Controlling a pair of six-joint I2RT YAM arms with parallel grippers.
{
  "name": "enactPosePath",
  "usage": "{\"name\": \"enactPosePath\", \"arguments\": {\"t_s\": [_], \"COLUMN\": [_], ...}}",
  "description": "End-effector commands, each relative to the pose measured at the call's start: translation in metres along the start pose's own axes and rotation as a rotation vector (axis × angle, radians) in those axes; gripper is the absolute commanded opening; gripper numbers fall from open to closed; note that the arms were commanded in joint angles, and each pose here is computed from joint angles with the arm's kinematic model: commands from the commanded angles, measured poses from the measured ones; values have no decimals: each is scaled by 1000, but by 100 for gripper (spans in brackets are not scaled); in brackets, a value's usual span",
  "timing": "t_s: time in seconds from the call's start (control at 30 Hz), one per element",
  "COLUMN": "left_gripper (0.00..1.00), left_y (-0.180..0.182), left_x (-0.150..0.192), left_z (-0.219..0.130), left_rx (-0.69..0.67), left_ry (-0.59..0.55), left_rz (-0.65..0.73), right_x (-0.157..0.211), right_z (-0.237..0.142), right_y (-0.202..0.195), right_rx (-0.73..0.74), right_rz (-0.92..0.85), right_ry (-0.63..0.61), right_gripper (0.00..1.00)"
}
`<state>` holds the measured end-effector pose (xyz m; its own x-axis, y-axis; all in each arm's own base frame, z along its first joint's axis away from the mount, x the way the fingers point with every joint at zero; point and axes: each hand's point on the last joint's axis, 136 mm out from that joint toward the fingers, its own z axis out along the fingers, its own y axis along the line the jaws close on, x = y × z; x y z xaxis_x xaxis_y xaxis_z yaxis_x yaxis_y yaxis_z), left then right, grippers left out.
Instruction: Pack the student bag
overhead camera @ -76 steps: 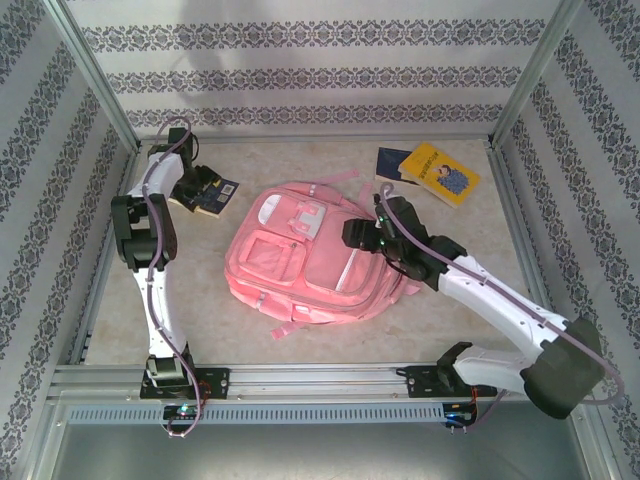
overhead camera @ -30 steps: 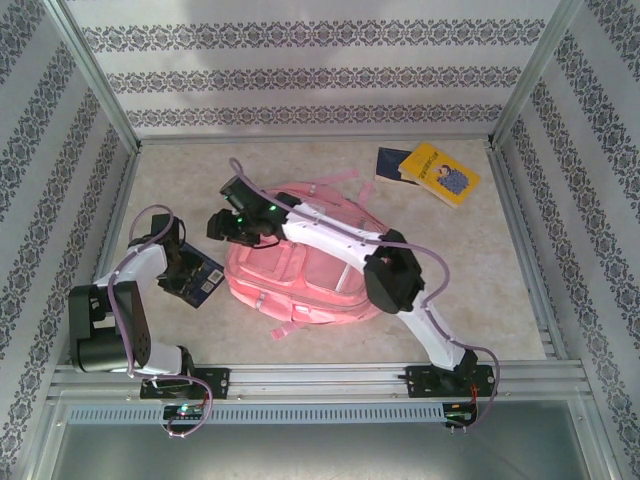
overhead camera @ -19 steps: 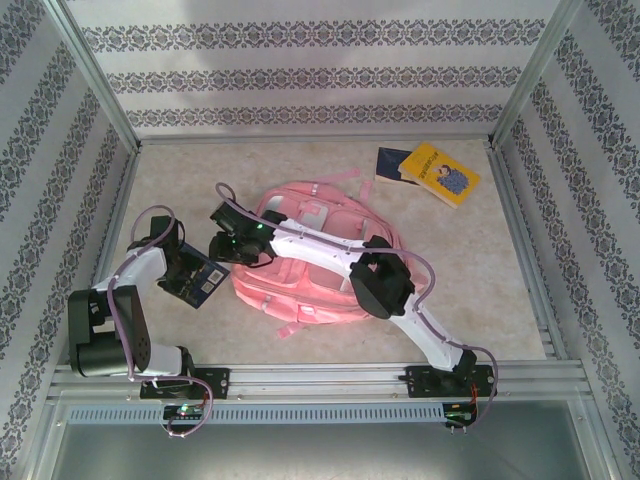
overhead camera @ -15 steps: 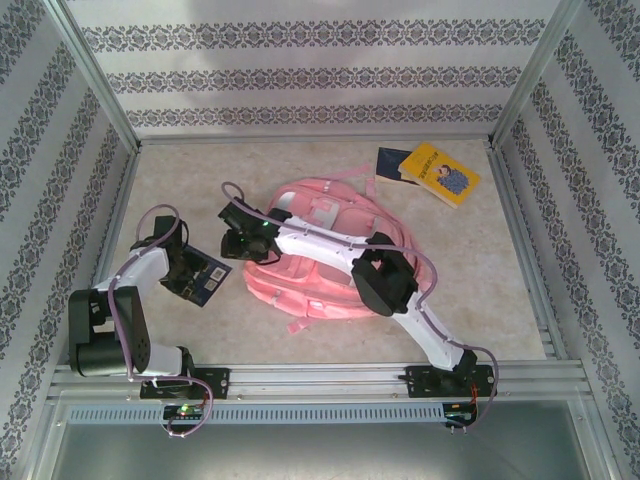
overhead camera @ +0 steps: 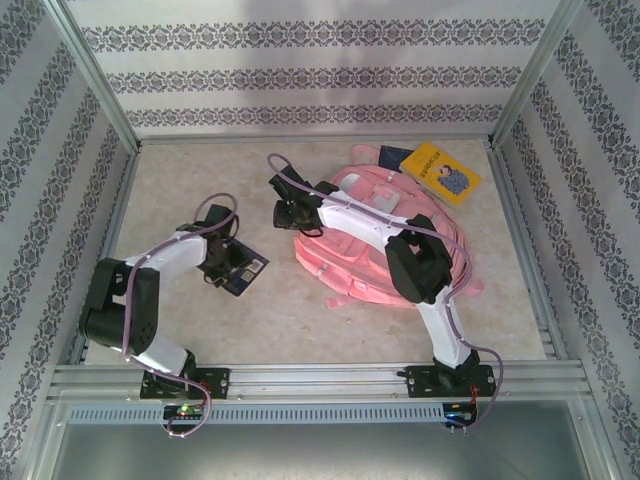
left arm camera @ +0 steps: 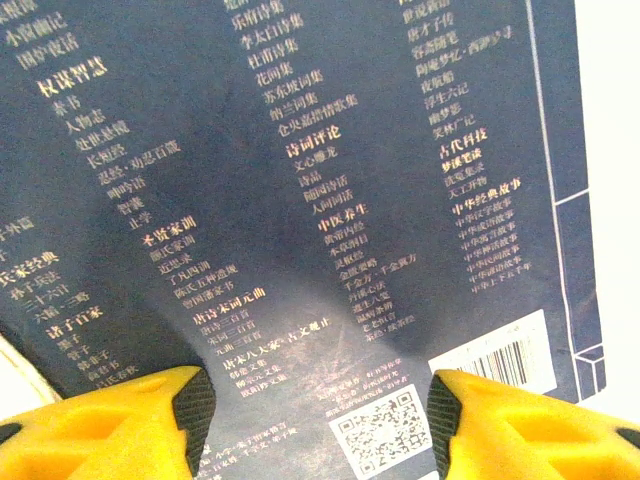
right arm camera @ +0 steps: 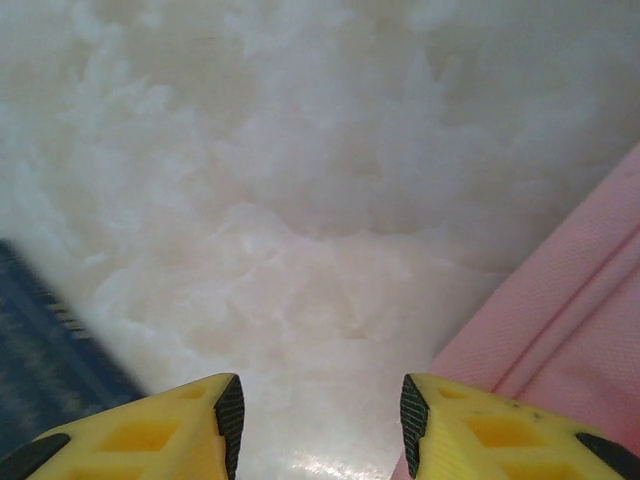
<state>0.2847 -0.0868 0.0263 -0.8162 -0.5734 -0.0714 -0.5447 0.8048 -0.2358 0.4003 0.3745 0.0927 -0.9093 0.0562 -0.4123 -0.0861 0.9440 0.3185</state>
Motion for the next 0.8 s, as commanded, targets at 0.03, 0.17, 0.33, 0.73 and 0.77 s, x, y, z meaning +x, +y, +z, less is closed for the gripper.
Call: {"name": "enactPosePath", "arguments": {"t_s": [0.03, 0.17, 0.33, 0.73, 0.77], "left_gripper": [56, 58, 73, 73, 72], "left_y": [-10, -20, -22, 29, 31], "left_x": [44, 47, 32, 1, -1], "left_z": [8, -22, -67, -31, -26], "left_rx": [-13, 50, 112, 118, 119], "left_ry": [115, 75, -41, -76, -72], "left_rz": [155, 218, 242, -160, -180], "right_x": [2, 15, 34, 65, 68], "right_z": [-20, -14, -1, 33, 36], "right_y": [35, 44, 54, 48, 47], "right_rx": [-148, -206, -227, -76, -79], "right_rz": [-77, -88, -109, -207, -209], "right_ry": [33, 92, 165, 239, 250], "right_gripper": [48, 52, 57, 64, 66]}}
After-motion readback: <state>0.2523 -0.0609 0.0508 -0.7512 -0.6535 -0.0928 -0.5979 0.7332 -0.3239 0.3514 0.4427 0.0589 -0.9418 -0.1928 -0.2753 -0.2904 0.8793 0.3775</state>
